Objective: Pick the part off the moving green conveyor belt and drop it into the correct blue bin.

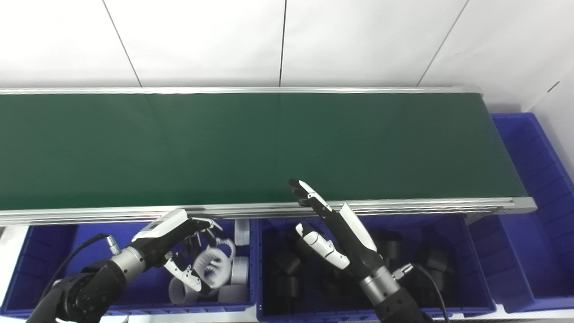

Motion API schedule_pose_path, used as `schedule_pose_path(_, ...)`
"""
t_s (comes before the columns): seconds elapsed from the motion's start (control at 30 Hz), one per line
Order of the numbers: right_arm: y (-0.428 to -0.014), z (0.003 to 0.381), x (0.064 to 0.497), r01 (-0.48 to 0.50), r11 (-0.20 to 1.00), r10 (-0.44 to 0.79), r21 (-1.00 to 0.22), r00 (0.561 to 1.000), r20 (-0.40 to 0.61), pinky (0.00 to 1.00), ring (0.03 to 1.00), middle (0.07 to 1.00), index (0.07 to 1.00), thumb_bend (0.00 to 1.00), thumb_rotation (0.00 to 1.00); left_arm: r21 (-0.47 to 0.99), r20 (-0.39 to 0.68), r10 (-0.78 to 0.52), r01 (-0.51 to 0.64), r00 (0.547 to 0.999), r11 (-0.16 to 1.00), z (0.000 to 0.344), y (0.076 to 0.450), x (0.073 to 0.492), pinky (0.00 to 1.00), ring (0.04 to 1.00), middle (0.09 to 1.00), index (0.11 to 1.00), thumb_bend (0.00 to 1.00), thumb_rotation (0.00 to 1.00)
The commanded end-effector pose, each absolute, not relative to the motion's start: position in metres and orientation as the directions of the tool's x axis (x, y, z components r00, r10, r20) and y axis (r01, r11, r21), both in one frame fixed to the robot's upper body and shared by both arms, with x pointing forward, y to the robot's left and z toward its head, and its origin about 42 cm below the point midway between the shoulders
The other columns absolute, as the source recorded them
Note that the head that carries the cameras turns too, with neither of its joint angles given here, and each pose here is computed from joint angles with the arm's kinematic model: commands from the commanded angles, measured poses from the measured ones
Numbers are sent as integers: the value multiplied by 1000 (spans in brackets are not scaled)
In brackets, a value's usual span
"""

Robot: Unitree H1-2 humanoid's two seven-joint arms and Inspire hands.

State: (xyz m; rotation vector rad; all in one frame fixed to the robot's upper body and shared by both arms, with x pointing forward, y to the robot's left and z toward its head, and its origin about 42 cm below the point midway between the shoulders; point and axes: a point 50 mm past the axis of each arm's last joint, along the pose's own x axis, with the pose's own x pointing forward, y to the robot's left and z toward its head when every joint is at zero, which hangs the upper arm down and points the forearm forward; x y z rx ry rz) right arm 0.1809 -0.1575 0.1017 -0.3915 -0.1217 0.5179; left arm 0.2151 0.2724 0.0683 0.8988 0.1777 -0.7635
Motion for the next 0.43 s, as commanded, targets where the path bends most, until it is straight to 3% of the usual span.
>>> schedule_pose_path(0.0,-156,112,182,-447,804,504,-392,862,50,856,925,966,955,411,989,680,-399,-535,631,745,373,76,275,221,696,792,823,829,844,288)
schedule_pose_path(0.33,-156,111,181,-450,804,506,-389,861,48,861,927,964,952,416,984,676,-375,-556,629,742,385,78,276,218,697,781,803,793,768,203)
schedule_pose_path(0.4,-156,110,180,-449,805,504,-388,862,47,838,911,963,951,424,988,667,-368,-572,636,733,387,81,277,217,737,800,813,790,719,265)
